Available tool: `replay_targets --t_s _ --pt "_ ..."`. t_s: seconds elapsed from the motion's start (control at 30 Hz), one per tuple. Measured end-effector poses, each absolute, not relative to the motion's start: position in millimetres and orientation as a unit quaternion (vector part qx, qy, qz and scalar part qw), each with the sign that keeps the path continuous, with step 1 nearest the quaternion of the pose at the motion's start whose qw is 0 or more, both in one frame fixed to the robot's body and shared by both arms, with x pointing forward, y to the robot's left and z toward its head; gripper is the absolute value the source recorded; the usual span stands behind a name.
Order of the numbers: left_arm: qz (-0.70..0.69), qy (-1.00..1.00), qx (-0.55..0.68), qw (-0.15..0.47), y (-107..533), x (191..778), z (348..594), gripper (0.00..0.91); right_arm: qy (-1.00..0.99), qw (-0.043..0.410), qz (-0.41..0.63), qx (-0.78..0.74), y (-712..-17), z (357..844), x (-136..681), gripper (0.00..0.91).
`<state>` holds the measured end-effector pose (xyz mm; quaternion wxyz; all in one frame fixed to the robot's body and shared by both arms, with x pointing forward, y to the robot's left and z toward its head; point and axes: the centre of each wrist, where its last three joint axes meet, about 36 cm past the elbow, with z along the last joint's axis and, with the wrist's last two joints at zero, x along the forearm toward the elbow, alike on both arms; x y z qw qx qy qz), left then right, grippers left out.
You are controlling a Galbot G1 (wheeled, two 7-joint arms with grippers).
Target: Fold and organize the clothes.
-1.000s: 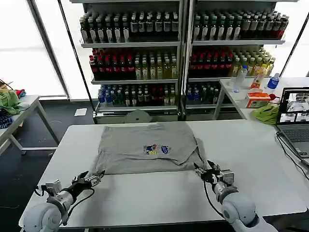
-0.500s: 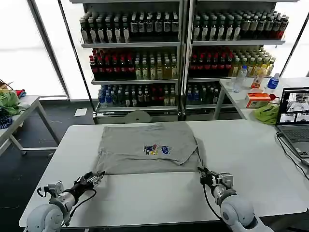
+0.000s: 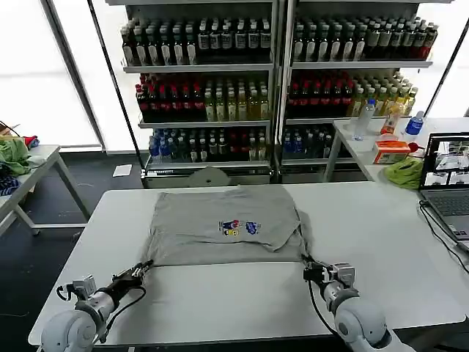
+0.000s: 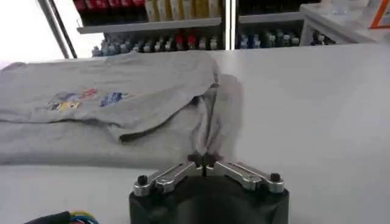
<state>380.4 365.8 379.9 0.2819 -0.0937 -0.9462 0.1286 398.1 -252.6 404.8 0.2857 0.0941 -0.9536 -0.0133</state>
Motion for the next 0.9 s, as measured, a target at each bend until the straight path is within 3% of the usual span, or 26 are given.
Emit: replay_targets --t_s 0.9 --pt "0.114 -0.945 -0.077 0.297 349.1 315.1 401.3 0.0 -0.944 0.298 0.01 0.138 -275.0 427.6 312.6 0.0"
